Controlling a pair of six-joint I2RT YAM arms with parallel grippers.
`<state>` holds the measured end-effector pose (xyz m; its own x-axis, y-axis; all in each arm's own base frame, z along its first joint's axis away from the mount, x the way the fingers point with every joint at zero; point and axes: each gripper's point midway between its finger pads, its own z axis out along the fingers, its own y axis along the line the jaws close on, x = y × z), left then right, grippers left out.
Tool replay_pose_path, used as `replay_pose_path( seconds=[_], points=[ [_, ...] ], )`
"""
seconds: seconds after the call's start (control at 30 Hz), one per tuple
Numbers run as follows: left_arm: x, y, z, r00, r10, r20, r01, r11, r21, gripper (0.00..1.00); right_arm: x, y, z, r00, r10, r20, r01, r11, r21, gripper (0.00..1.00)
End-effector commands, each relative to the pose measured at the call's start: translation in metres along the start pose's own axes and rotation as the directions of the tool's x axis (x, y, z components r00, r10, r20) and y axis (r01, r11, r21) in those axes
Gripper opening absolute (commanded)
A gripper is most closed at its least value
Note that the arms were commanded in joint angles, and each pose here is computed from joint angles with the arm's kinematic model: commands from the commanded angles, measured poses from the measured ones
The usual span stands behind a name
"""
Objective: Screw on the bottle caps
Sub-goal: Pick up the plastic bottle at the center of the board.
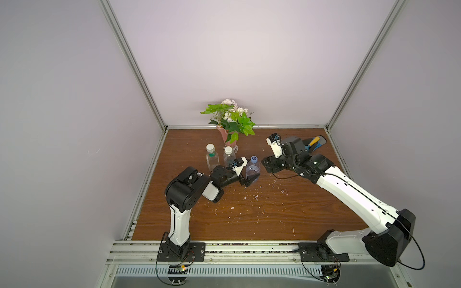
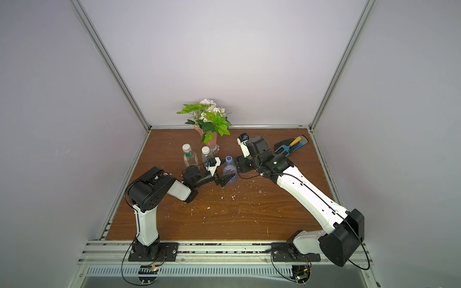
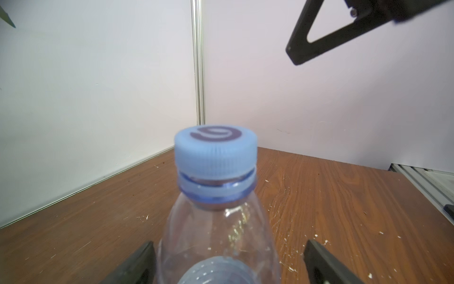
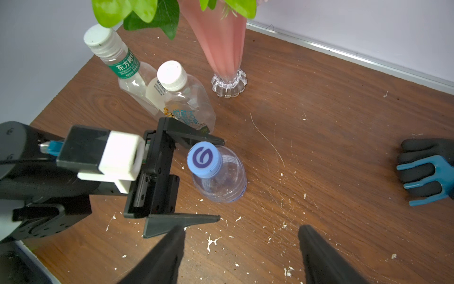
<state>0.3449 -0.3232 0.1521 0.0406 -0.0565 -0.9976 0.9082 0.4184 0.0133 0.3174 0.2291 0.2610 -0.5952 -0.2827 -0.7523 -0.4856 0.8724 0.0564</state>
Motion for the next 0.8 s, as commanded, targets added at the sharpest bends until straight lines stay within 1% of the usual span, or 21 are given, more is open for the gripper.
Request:
replay_pose_path(
  seconds=[0.0,0.3,0.47,0.77],
  points=[
    [-0.006,0.004,0.005,1.0,0.004,0.021,-0.004,1.0,0.016,0.93,-0.014,0.0,-0.014,0.998,0.009,0.07,-0.009,1.0,-0.011,0.78],
    [-0.003,0.01,0.013,1.0,-0.016,-0.001,0.016,1.0,0.012,0.89,-0.011,-0.001,-0.016,0.998,0.007,0.068,-0.006,1.0,-0.01,0.78],
    [-0.003,0.011,0.011,1.0,-0.012,-0.003,0.012,1.0,0.0,0.89,-0.011,0.0,-0.017,0.998,0.003,0.068,-0.002,1.0,-0.012,0.78],
    [0.007,0.018,0.008,0.996,-0.042,-0.084,0.038,0.998,-0.052,0.9,-0.011,-0.001,-0.018,0.998,-0.005,0.068,0.006,1.0,-0.008,0.78]
  ],
)
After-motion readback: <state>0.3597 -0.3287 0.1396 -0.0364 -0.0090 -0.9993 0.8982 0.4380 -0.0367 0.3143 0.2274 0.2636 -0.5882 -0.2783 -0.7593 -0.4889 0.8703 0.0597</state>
